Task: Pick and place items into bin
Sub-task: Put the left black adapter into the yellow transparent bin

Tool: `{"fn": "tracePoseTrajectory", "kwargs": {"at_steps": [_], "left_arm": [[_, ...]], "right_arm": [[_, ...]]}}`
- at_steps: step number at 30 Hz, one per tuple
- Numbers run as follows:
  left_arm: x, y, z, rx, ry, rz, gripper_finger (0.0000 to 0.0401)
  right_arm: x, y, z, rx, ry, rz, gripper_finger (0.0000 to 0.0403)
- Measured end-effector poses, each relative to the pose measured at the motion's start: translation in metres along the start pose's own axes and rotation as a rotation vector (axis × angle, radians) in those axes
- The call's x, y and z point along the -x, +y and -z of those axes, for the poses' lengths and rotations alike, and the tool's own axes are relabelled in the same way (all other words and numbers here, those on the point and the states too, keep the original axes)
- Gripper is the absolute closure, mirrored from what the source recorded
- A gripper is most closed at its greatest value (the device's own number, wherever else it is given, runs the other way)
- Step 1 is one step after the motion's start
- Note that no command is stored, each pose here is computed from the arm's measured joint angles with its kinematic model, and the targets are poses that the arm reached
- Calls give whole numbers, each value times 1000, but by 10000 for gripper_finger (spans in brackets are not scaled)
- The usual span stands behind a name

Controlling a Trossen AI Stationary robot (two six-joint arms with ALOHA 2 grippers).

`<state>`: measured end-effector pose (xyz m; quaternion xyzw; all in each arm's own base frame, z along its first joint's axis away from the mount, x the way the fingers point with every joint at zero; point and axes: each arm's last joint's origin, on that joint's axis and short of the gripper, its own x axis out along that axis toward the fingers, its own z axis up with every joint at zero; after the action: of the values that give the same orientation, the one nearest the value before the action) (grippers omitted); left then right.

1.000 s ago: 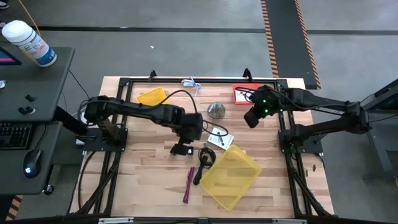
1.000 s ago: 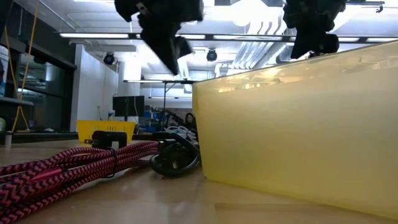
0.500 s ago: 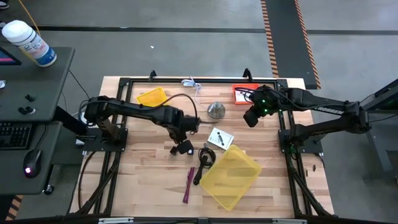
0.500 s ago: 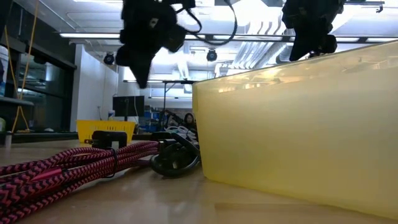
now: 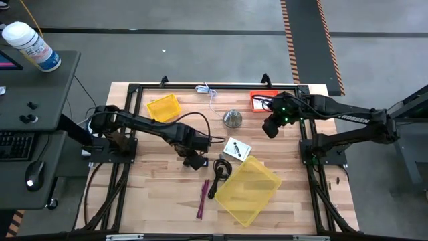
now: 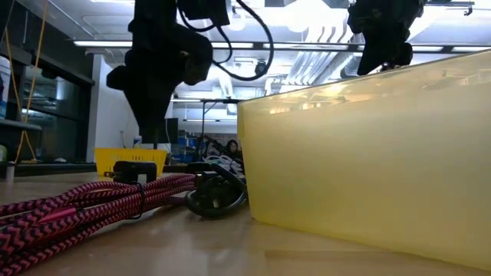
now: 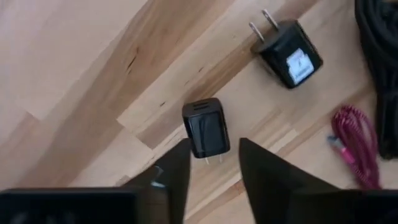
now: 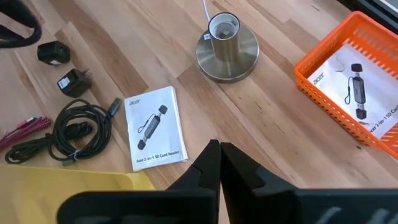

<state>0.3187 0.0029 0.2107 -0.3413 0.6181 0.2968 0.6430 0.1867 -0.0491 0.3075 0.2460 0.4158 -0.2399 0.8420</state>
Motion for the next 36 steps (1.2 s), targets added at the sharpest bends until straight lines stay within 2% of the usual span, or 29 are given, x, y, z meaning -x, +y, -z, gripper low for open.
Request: {"fn": "tracePoseTrajectory", "kwargs": {"at_steps": [3,8,13,36], "left_arm": [[-3,1,1,52,3,-9,220],[-10,3,3,56,11,-6,152],[-16,4,4,55,11,3,111],[-38,0,15,104,-56,6,101]], "right_arm": [[0,0,0,3,0,0,402],[0,0,0,7,0,-1,402],[0,0,0,7,2,-5,402],[0,0,0,23,2,-5,402]]}}
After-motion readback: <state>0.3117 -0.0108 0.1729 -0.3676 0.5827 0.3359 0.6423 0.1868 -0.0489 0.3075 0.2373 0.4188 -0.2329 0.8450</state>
